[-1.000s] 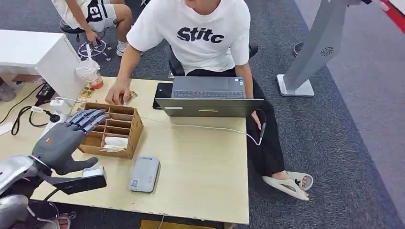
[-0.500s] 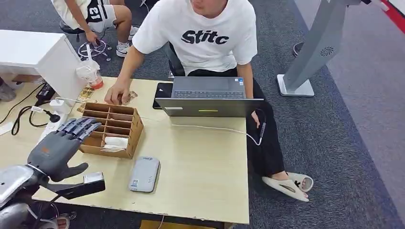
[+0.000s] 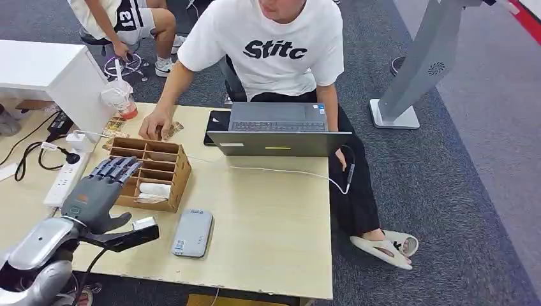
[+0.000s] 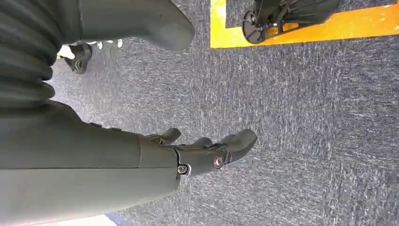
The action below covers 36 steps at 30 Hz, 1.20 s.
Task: Pass the card to the sensor for recognition and then transmit it.
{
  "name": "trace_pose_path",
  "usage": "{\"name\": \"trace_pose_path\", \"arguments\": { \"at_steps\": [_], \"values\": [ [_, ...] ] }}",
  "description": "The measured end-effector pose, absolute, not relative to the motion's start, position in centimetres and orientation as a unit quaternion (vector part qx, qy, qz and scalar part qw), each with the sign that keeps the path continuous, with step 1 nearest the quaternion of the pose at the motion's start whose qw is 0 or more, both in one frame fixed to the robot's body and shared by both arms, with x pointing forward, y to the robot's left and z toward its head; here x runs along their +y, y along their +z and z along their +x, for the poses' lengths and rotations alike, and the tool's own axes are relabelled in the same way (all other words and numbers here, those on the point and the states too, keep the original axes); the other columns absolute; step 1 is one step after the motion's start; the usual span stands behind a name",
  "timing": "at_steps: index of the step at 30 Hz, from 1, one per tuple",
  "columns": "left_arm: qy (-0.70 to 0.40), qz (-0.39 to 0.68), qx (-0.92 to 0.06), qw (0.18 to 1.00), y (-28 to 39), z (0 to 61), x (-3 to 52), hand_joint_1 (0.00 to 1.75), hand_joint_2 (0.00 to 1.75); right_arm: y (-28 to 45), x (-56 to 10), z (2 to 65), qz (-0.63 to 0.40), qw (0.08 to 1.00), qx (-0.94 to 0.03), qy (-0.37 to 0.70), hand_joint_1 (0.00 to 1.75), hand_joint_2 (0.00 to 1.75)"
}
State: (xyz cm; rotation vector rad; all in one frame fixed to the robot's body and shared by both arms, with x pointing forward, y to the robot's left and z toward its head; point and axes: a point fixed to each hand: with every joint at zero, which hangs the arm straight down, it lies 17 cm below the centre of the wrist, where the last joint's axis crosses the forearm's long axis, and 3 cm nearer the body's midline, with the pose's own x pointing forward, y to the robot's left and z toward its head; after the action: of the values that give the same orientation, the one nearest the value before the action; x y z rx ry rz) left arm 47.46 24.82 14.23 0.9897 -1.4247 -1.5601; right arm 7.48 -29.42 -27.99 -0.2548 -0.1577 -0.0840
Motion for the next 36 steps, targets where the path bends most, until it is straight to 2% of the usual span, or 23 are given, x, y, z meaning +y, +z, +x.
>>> {"name": "trace_pose_path", "arguments": {
  "at_steps": [18,36],
  "values": [
    [-0.596,0.404,-0.539,0.438,11.8,49.4,26.7,0.0,1.75,-28.0,-29.4,7.5,-0.127,0.988,-0.079,-0.031,0.0,1.75],
    [-0.593,0.4,-0.547,0.435,11.2,49.8,26.1,0.0,1.75,-28.0,-29.1,7.5,-0.12,0.989,-0.081,-0.017,0.0,1.75]
  ]
}}
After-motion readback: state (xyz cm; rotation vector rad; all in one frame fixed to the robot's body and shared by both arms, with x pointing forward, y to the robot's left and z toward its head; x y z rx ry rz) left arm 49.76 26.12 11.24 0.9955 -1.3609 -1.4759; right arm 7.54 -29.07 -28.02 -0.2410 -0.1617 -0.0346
